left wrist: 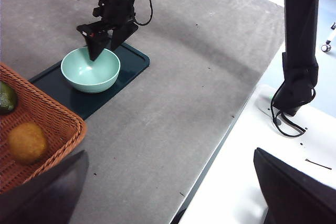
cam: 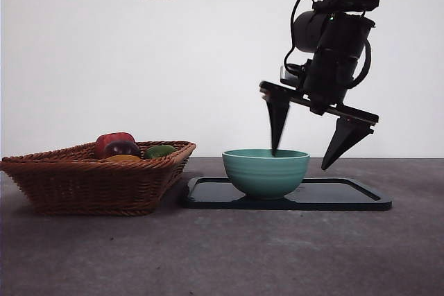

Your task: Pick up the wifruite, put it on the bowl, pick up the plate, put it on desk

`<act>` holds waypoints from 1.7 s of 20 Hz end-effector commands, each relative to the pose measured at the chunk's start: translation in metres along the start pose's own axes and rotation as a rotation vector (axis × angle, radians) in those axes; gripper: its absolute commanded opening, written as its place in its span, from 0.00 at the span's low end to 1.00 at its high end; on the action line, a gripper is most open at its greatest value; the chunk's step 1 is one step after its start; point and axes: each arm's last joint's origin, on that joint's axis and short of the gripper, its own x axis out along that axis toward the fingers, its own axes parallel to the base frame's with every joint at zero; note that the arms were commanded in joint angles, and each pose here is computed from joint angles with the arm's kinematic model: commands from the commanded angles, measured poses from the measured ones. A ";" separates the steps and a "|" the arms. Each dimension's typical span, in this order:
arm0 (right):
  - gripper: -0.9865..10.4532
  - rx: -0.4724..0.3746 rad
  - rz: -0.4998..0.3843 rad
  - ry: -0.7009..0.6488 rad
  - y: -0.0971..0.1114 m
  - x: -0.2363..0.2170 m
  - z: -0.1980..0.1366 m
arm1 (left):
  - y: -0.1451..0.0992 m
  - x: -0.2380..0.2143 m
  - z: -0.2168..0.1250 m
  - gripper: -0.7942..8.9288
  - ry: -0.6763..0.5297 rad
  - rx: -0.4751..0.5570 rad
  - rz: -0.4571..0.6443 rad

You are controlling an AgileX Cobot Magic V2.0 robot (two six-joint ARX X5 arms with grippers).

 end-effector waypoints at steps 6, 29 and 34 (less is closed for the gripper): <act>0.11 -0.028 -0.042 0.057 -0.001 0.008 -0.002 | -0.001 -0.001 0.002 0.60 -0.010 0.013 -0.007; 0.10 -0.204 -0.042 0.026 0.030 -0.084 -0.040 | -0.001 -0.001 0.000 0.60 0.013 0.003 -0.009; 0.10 -0.278 -0.028 0.056 0.044 -0.088 -0.079 | -0.001 -0.001 0.000 0.60 0.013 0.004 -0.009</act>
